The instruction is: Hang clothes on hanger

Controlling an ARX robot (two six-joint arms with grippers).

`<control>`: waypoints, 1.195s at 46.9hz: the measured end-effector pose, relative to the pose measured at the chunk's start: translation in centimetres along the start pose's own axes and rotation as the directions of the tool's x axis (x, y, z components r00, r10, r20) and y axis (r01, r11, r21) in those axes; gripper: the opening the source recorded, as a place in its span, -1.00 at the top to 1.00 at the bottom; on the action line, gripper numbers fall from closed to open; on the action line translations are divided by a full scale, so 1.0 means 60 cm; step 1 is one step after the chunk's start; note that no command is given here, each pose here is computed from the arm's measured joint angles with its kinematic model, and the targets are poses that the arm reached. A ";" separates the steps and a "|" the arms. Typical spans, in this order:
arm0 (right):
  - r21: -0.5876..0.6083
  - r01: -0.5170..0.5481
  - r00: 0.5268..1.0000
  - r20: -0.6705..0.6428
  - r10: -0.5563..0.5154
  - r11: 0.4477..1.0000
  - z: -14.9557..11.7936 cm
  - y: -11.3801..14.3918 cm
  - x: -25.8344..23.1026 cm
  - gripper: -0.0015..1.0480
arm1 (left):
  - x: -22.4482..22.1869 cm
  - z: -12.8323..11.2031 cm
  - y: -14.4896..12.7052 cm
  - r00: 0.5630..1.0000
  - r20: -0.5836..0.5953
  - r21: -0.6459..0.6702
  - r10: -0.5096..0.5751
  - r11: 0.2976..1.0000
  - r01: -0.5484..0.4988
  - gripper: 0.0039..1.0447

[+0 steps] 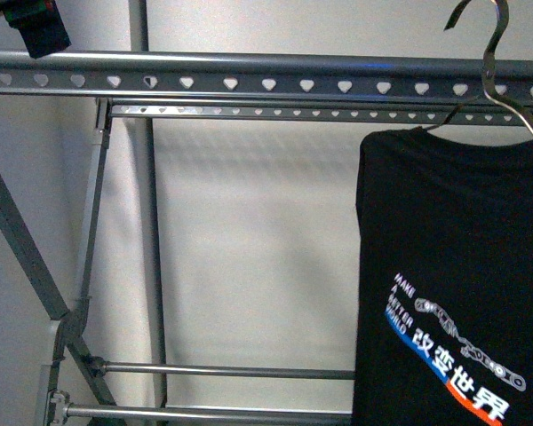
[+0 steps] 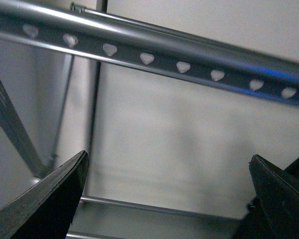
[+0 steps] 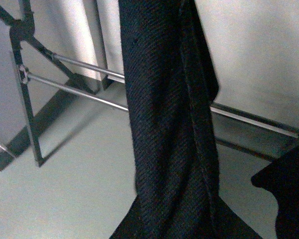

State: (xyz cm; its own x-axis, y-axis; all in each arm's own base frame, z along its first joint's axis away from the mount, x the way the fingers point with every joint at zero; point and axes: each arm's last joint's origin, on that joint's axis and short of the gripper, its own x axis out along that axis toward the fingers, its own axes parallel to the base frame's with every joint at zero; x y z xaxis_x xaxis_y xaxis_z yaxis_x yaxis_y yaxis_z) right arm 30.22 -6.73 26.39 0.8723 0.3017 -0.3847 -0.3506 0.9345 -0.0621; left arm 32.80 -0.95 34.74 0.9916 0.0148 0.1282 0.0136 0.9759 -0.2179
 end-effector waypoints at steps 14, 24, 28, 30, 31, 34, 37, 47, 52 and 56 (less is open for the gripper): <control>0.201 0.038 0.999 -0.025 -0.034 0.979 0.052 -0.020 0.019 0.81 | -0.015 -0.008 -0.022 0.991 -0.063 -0.293 -0.120 0.951 0.096 -0.79; 0.305 0.075 0.997 -0.029 -0.069 0.950 0.086 -0.040 0.048 0.81 | -0.125 -0.051 -0.001 0.996 -0.094 0.123 -0.002 0.992 0.014 -0.03; 0.316 0.084 0.996 -0.018 -0.083 0.945 0.101 -0.042 0.052 0.81 | -0.149 -0.080 0.010 0.994 -0.107 0.165 0.006 0.986 0.011 0.20; 0.321 0.082 0.996 -0.011 -0.083 0.944 0.109 -0.042 0.055 0.81 | -0.161 -0.097 0.017 0.993 -0.121 0.180 0.011 0.984 0.011 0.34; 0.324 0.080 0.997 -0.008 -0.082 0.942 0.115 -0.041 0.057 0.81 | -0.170 -0.108 0.021 0.991 -0.130 0.188 0.013 0.982 0.012 0.44; 0.327 0.078 0.997 -0.008 -0.080 0.942 0.122 -0.041 0.062 0.81 | -0.187 -0.125 0.033 0.990 -0.141 0.195 0.007 0.981 0.021 0.65; 0.334 0.082 0.997 -0.026 -0.078 0.939 0.121 -0.042 0.078 0.81 | -0.213 -0.140 0.047 0.991 -0.134 0.203 0.007 0.979 0.020 0.95; 0.401 0.122 0.992 -0.090 -0.093 0.908 0.088 -0.058 0.124 0.82 | -0.269 -0.182 0.060 0.990 -0.141 0.212 0.017 0.977 0.013 0.94; 0.416 0.119 0.992 -0.078 -0.095 0.902 0.083 -0.060 0.133 0.82 | -0.289 -0.194 0.063 0.991 -0.137 0.212 0.014 0.977 0.016 0.94; 0.416 0.116 0.993 -0.063 -0.098 0.902 0.075 -0.058 0.135 0.82 | -0.302 -0.201 0.065 0.991 -0.133 0.212 0.013 0.977 0.016 0.94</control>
State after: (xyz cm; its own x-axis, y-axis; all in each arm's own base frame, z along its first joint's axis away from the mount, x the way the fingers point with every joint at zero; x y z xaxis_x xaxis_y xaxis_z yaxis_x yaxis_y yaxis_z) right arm 40.04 -6.67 27.61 0.8792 0.1960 -0.4342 -0.0737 0.9564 0.2825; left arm 16.45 -0.04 19.90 1.0000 -0.0015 -0.0040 0.0015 1.0000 -0.0055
